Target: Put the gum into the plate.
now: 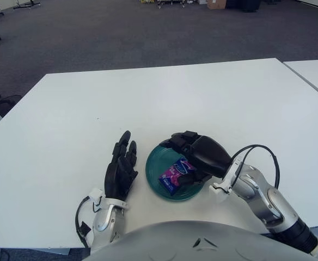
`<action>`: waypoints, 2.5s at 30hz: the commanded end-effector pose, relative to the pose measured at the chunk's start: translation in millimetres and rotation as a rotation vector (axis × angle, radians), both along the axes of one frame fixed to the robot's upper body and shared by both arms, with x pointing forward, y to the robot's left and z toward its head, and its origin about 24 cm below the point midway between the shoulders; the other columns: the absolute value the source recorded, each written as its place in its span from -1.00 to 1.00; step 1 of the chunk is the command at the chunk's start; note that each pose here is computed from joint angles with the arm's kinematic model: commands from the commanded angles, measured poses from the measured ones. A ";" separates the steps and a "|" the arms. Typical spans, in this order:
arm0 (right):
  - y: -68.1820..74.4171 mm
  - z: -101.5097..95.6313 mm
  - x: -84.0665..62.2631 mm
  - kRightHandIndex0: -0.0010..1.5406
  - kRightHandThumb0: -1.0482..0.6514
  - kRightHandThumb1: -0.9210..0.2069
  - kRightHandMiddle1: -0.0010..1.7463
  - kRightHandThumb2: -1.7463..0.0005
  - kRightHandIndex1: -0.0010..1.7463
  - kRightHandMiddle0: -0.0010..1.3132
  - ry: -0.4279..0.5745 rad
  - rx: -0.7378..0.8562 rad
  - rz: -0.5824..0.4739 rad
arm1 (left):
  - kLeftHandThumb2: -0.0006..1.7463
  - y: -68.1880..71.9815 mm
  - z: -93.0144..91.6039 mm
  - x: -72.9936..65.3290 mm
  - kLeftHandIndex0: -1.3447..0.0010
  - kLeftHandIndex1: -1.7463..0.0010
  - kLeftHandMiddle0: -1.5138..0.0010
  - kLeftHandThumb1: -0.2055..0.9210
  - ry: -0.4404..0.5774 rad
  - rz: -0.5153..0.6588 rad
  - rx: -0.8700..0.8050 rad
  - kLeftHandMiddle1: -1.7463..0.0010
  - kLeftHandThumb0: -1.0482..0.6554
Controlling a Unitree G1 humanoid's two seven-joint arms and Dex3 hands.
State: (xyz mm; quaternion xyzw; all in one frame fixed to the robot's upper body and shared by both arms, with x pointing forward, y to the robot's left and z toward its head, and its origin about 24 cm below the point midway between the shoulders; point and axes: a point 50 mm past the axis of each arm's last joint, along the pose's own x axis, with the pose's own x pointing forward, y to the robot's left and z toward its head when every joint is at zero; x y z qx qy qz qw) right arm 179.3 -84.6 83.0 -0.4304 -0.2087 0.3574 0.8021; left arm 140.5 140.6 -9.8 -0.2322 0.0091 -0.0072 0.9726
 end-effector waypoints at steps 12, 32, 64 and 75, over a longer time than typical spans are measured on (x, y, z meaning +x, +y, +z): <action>-51.5 -46.9 32.6 -0.52 -0.88 -1.00 -0.16 0.13 -0.96 -1.00 0.570 1.056 -0.518 | -0.09 -1.6 -13.9 -7.1 1.00 0.46 0.92 1.00 0.079 0.033 -0.110 0.99 -1.00; -93.5 -62.2 35.2 -0.24 -0.80 -1.00 0.04 0.39 -0.83 -0.86 0.584 1.341 -0.725 | -0.03 1.4 -12.2 -12.0 1.00 0.54 0.93 1.00 0.089 0.041 -0.029 1.00 -1.00; -77.1 -93.5 3.5 -0.68 -0.64 -1.00 -0.42 0.09 -0.99 -1.00 0.573 0.781 -0.847 | 0.08 -7.7 -5.7 -16.8 1.00 0.56 0.86 1.00 0.055 0.117 0.229 0.98 -1.00; -72.0 -95.7 4.2 -0.76 -0.61 -1.00 -0.50 0.11 -1.00 -1.00 0.568 0.713 -0.917 | 0.10 -17.1 0.0 -16.6 1.00 0.65 0.92 1.00 0.096 0.111 0.235 1.00 -0.99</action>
